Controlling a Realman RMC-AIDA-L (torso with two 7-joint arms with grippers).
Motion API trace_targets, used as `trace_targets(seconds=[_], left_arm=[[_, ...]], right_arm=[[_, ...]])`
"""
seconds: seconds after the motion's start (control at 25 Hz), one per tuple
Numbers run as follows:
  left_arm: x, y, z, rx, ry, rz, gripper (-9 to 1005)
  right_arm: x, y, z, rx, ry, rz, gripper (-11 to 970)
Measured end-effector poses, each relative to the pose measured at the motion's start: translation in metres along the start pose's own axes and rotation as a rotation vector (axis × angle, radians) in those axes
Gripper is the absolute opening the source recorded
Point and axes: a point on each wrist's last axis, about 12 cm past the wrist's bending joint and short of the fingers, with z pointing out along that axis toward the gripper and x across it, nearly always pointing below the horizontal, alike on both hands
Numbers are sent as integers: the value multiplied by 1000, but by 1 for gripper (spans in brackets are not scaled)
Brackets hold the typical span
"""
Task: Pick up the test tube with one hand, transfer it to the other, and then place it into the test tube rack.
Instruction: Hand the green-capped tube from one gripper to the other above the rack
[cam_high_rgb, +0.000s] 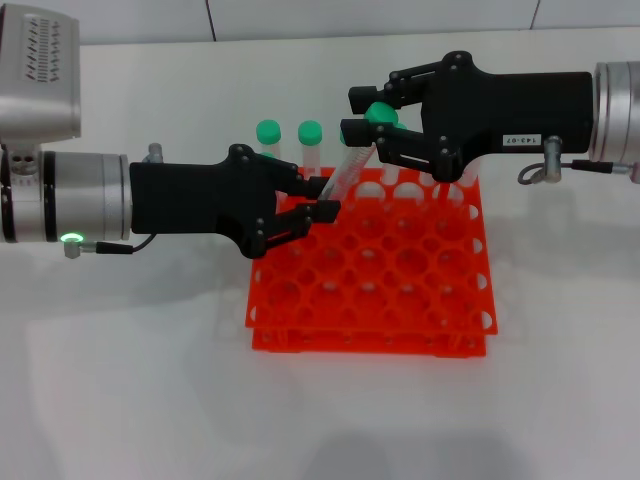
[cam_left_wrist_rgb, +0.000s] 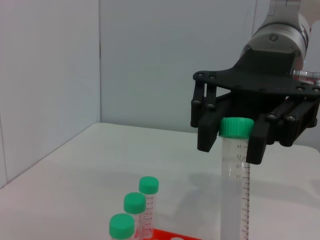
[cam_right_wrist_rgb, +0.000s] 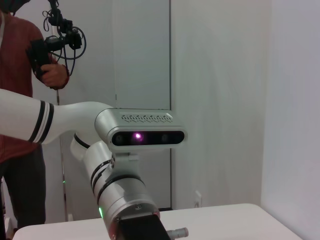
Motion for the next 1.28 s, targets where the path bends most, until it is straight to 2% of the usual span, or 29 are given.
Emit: trace_targets(seconds=[1.28], left_arm=[[0, -1, 3, 9, 0, -1, 201]], right_arm=[[-2, 1, 1, -12, -7, -7, 270]])
